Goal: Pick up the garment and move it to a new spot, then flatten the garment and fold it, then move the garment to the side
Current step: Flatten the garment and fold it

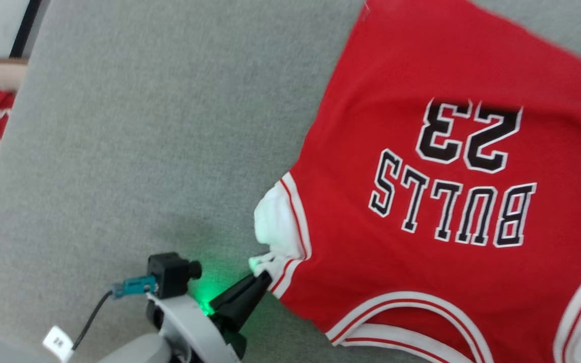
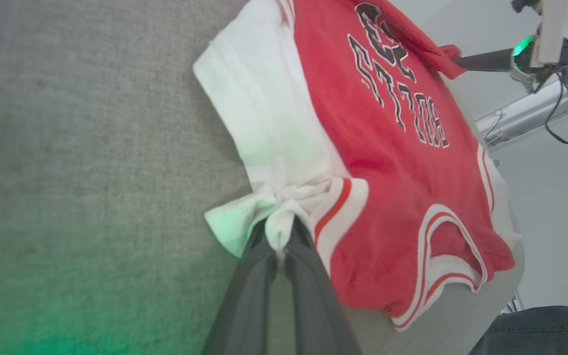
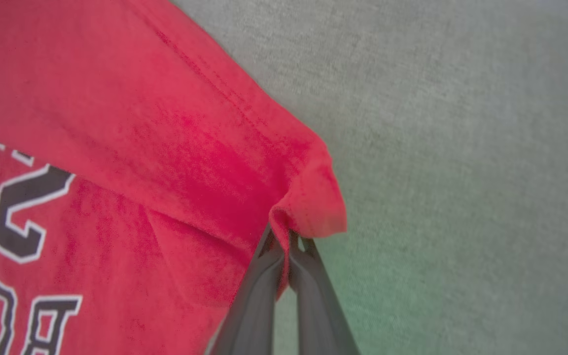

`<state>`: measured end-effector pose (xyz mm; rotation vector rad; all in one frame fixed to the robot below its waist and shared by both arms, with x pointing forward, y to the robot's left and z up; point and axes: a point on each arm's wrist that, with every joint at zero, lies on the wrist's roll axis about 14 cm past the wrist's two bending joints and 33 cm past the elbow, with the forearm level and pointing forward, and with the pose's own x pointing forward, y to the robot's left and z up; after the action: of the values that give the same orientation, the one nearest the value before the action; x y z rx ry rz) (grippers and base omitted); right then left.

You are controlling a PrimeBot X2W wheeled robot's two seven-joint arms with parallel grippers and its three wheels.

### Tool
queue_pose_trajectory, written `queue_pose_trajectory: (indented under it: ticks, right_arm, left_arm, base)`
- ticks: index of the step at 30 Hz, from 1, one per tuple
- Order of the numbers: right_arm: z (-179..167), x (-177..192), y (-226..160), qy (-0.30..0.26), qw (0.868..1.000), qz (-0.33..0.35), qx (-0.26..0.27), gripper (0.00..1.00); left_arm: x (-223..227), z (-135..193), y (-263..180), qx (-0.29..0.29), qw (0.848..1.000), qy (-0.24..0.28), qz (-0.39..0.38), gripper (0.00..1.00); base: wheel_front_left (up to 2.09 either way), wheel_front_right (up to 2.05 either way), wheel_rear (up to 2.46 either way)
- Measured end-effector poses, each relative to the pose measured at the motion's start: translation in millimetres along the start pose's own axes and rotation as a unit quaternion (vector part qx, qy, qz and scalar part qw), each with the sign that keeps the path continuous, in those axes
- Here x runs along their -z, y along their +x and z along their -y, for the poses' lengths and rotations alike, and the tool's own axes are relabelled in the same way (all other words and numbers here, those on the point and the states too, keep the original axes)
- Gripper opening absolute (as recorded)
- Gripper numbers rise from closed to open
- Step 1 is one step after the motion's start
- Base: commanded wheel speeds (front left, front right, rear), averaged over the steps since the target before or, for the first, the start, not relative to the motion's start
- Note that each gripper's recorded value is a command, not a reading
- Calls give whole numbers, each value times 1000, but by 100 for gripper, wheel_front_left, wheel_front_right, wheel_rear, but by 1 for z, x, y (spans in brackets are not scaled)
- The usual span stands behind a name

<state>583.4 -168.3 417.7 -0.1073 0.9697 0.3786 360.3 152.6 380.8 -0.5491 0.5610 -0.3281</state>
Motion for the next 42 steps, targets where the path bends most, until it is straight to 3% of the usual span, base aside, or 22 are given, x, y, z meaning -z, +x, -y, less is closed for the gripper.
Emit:
queue_pose_trajectory:
  ticks: [7,15,19,24,25,26,27,32,36,42]
  right_arm:
    - [3,82,-60,31,999,-11,-21,0]
    - [-34,208,-103,106,990,-77,-45,0]
    - [-63,244,-115,136,984,-95,-66,0]
    - [-77,262,-120,140,983,-100,-65,0]
    - [-77,262,-120,140,984,-96,-62,21]
    - [-75,260,-121,140,985,-87,-58,50]
    - [-73,258,-122,140,986,-79,-53,99]
    - [-56,225,-136,103,994,-25,-26,100]
    - [-45,177,-152,60,997,39,-13,100]
    - [-48,87,-148,10,988,151,-31,100]
  left_arm:
    - [-6,-2,-7,0,1000,21,8,0]
    - [-17,7,10,18,999,36,22,0]
    - [-19,14,20,34,998,45,20,0]
    - [-19,20,32,51,997,58,11,0]
    - [-19,21,34,53,997,60,9,0]
    - [-19,22,36,55,997,62,7,0]
    - [-18,23,38,58,996,63,6,0]
    - [-19,26,40,62,996,66,5,0]
    - [-20,27,37,61,996,65,8,0]
    - [-20,30,32,58,997,46,21,0]
  base:
    - [0,0,0]
    - [0,0,0]
    - [0,0,0]
    - [0,0,0]
    - [0,0,0]
    - [0,0,0]
    - [0,0,0]
    - [0,0,0]
    - [0,0,0]
    - [0,0,0]
